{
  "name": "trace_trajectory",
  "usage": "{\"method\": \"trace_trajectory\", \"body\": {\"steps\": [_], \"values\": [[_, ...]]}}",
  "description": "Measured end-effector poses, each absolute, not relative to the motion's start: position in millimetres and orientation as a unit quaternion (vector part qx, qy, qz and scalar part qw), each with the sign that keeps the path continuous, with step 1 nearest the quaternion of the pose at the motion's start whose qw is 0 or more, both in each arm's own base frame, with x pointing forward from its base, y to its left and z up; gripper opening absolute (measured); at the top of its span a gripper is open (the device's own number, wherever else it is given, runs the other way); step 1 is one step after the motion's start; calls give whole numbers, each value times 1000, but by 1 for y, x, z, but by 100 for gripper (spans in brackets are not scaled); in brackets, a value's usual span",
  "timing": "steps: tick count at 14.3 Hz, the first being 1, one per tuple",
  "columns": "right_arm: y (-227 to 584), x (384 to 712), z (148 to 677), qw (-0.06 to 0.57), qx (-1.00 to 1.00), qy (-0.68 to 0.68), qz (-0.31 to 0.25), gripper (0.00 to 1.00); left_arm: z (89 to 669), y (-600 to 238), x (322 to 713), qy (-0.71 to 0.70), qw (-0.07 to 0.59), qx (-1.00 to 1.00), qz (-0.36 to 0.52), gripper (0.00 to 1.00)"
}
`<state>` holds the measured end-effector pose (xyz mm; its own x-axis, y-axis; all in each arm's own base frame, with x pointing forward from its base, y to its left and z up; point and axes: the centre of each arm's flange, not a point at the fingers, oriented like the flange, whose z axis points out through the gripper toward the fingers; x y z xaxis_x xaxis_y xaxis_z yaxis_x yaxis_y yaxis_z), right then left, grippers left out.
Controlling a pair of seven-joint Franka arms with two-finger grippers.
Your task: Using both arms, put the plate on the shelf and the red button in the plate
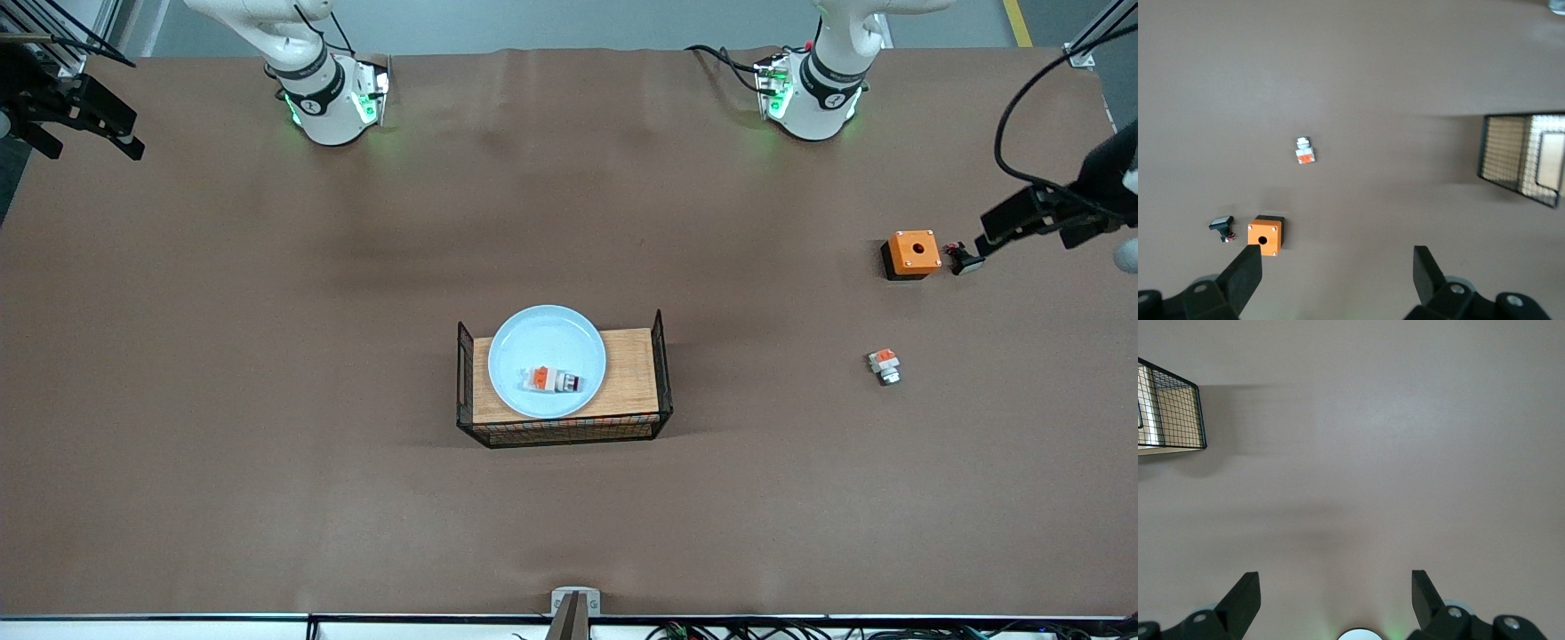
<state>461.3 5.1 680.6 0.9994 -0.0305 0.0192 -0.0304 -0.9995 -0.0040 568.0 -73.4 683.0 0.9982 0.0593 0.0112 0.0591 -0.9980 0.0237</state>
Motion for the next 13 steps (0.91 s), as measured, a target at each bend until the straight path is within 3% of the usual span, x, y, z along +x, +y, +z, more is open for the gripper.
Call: {"method": "trace_trajectory", "body": {"steps": [4, 13], "values": [[5, 461, 681, 2, -1000, 15, -10, 100, 704, -79, 551, 28, 13, 999, 18, 100], [5, 461, 681, 2, -1000, 15, -10, 100, 703, -77, 551, 29, 13, 999, 18, 100]]}}
